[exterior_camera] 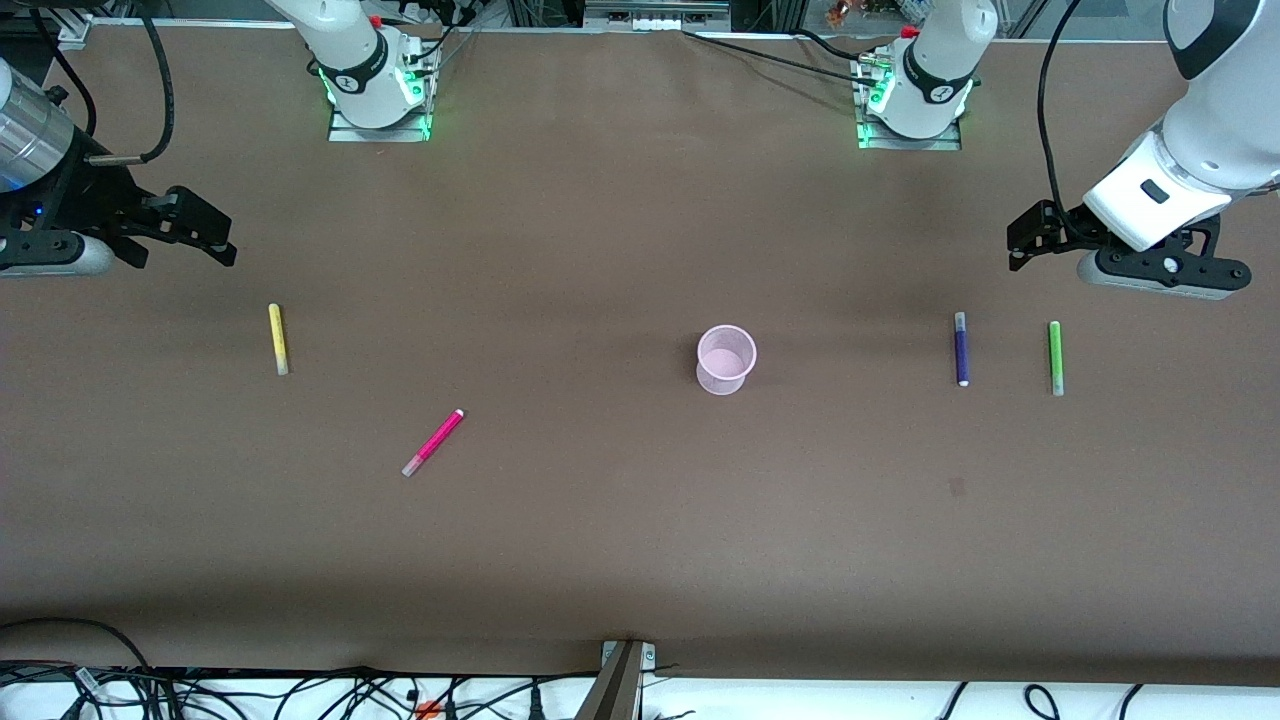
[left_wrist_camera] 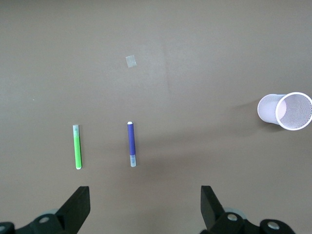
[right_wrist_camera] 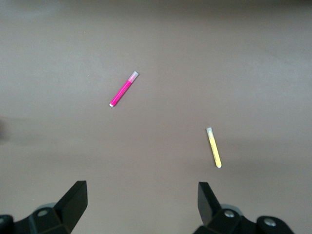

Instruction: Organize pens into pink holder with both arms

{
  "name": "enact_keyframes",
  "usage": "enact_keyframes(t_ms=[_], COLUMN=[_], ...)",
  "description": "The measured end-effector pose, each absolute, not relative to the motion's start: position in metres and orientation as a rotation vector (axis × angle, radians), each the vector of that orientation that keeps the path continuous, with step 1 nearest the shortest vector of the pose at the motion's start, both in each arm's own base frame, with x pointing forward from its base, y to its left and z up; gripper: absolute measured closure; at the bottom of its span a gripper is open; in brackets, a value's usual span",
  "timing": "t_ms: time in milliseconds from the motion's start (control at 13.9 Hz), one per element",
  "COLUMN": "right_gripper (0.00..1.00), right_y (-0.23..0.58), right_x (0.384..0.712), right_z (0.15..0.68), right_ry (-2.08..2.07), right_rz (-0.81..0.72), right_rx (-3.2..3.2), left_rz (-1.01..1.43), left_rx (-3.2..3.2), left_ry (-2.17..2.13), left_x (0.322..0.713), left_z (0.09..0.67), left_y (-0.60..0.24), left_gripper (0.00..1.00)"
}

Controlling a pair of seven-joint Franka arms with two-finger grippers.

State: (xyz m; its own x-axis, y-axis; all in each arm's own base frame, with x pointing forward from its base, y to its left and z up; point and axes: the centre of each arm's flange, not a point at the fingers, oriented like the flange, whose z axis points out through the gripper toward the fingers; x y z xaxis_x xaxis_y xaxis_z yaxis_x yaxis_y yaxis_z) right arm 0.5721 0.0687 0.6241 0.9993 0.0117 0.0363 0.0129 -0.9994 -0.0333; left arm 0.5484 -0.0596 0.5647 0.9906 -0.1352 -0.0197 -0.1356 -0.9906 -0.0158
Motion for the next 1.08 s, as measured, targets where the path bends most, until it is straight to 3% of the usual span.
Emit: enact_keyframes(t_ms=[790, 1078], right_gripper=[0.00, 0.00], right_y=[0.061, 0.051], right_x=[0.572, 0.573], right_z=[0.626, 0.626], right_ry=[-0.001, 0.023], right_rz=[-0.065, -0.062], right_rx=[-3.108, -3.109], left_rz=[0.037, 0.156], left_rx=[-3.118, -3.081], left_ry=[0.207, 0.206], left_x=[0.549, 0.562], left_z=[0.563, 0.525], left_y=[-0.058, -0.051], left_gripper=[0.00, 0.00])
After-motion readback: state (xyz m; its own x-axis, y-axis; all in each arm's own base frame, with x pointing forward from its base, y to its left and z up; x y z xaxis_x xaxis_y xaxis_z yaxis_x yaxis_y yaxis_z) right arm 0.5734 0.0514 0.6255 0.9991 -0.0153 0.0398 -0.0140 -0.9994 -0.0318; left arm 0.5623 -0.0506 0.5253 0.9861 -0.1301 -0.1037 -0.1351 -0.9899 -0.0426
